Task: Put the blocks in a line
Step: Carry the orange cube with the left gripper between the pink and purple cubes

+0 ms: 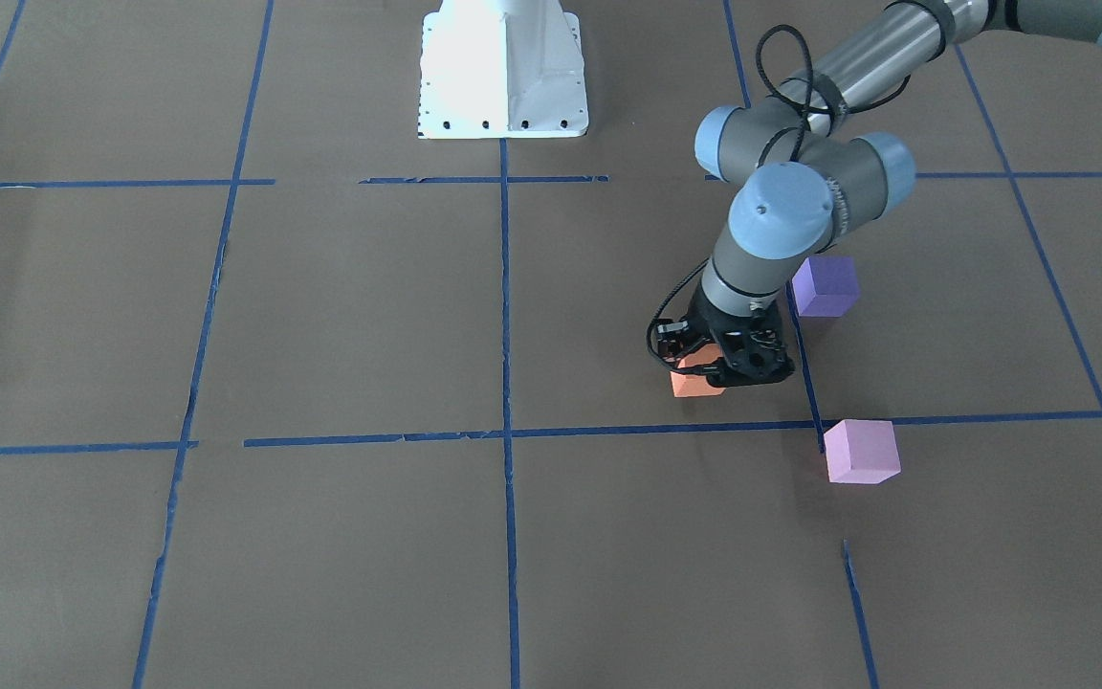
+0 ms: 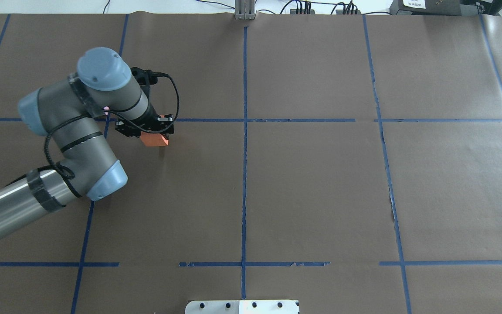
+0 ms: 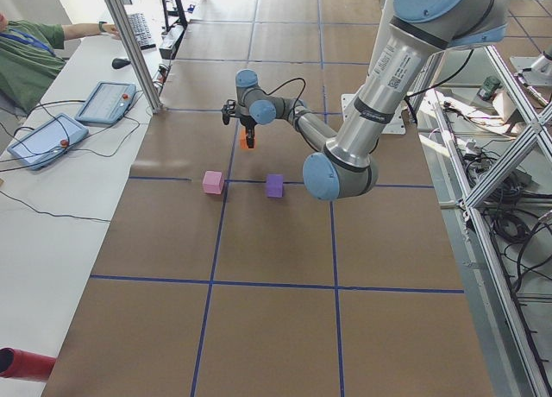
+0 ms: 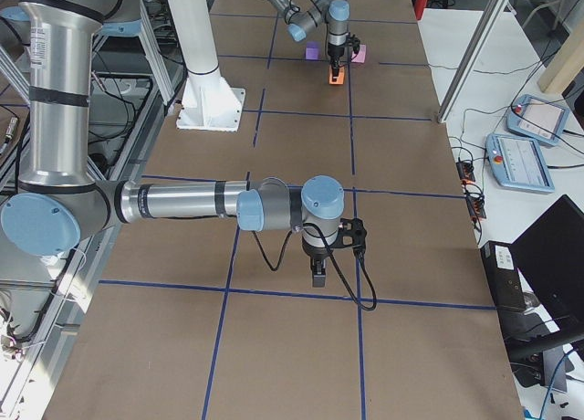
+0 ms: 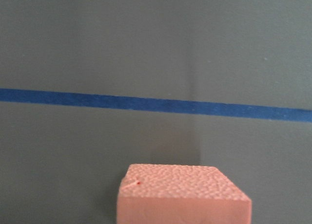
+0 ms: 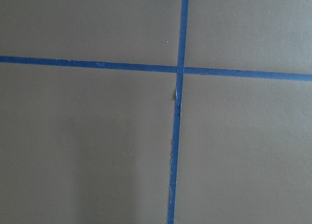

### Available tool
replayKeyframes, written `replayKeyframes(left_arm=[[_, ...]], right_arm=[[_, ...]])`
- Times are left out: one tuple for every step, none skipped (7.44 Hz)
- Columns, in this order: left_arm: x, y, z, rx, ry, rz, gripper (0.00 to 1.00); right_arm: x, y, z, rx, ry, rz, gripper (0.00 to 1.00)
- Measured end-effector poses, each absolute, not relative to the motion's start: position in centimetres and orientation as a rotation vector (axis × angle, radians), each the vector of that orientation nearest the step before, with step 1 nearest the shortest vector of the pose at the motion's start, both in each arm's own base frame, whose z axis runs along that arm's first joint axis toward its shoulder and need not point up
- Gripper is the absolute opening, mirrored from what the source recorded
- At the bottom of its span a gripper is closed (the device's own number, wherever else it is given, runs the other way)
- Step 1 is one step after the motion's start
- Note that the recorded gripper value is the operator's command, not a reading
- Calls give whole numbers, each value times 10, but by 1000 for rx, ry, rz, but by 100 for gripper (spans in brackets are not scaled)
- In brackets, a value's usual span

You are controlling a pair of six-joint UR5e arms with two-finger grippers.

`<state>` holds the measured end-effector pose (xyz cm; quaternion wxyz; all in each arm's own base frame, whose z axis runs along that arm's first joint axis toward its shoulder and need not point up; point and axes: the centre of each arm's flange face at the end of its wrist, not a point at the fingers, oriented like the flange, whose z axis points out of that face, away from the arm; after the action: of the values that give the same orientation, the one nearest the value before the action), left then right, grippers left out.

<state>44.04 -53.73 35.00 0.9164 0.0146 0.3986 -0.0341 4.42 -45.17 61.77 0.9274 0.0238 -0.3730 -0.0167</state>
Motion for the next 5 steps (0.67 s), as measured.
replayKeyframes(left_arm=[[401,-540,385,49,794,-40,0],[373,-539,420,55,764,-13,0],[356,-536,444,57,749,11,6],[351,-533,458,59,750,26,14],[352,-533,467,59,752,35,45]], right_arm=[[44,-452,618,49,-765,-34,100],[44,-452,618,49,-765,-34,100],[44,-452,618,49,-765,-34,100],[44,-452,618,49,-765,-34,100],[44,-452,618,49,-765,-34,100]])
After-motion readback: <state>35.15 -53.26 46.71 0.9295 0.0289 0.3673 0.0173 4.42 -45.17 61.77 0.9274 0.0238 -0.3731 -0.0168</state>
